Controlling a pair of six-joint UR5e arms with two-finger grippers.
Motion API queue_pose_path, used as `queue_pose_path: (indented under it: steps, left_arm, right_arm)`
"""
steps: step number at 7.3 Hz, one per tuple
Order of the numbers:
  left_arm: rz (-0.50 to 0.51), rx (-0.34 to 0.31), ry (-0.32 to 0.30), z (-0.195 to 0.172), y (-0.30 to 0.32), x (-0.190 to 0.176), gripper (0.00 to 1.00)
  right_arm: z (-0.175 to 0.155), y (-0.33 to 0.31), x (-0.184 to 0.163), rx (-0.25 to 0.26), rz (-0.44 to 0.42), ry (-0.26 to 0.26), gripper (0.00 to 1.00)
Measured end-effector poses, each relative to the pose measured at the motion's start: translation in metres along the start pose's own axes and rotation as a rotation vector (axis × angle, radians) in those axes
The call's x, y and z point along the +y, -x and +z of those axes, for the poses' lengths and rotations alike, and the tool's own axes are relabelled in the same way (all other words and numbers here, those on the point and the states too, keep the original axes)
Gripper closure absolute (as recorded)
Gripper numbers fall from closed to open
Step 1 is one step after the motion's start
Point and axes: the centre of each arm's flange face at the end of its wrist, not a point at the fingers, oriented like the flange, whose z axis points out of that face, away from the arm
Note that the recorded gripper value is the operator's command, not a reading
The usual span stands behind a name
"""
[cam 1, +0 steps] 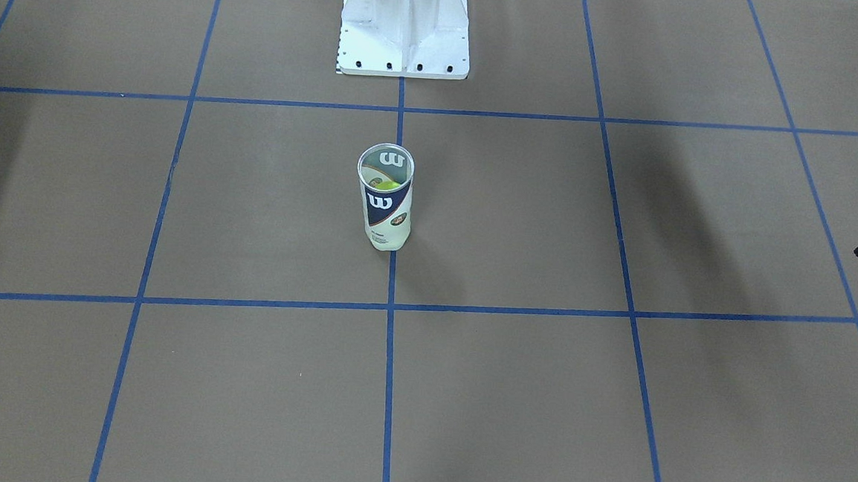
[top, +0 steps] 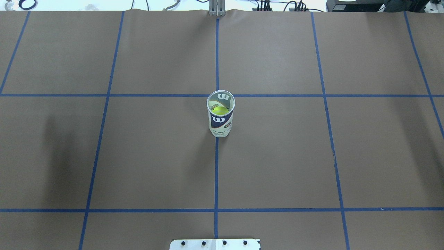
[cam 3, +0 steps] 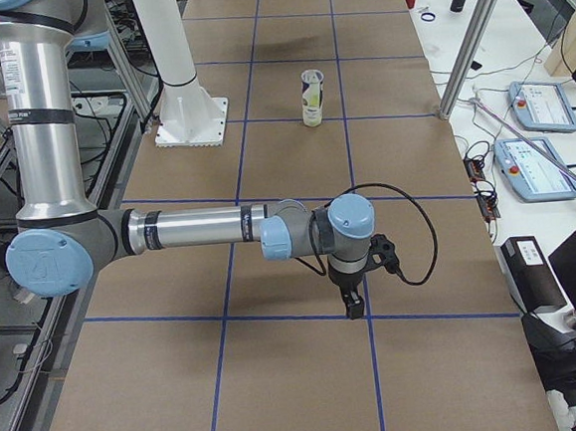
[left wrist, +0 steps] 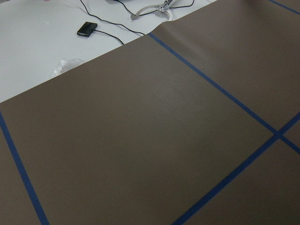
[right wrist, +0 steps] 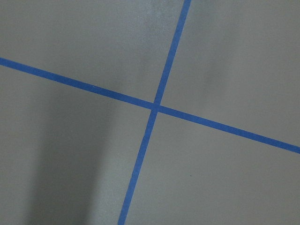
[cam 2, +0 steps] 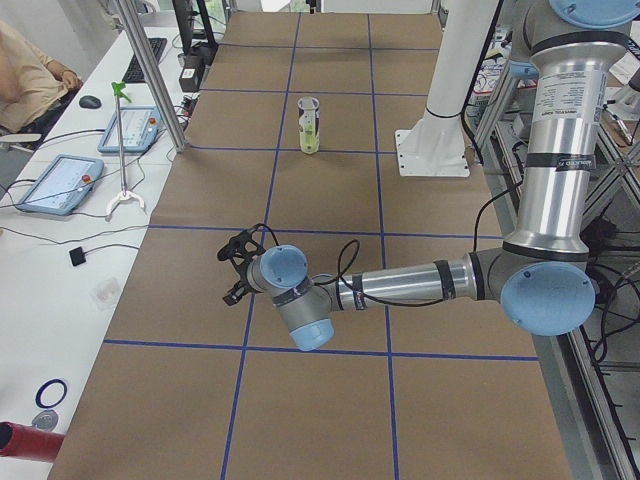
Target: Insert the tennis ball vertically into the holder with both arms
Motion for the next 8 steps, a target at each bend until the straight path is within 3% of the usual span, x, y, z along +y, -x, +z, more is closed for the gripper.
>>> queue_pose_path:
  steps: [1,3,4,6,8]
  left_arm:
    - [-0.016,-0.038,0.053,-0.002,0.014,0.005,0.0]
    - [0.062,-0.256,0.197,-0.004,0.052,0.012,0.0]
    - [0.088,-0.336,0.291,-0.015,0.063,0.004,0.0]
    - [0.027,-0.371,0.425,-0.045,0.053,-0.021,0.0]
    - [-0.069,-0.313,0.432,-0.069,0.053,-0.007,0.0]
  right_arm:
    - [0.0,0.0,0.0,0.0,0.0,0.0,0.0]
    - [0.0,0.0,0.0,0.0,-0.001,-0.001,0.0]
    - [0.0,0.0,0.0,0.0,-0.001,-0.001,0.0]
    - [0.001,0.0,0.0,0.0,0.0,0.001,0.0]
    - [0.001,0.0,0.0,0.0,0.0,0.001,0.0]
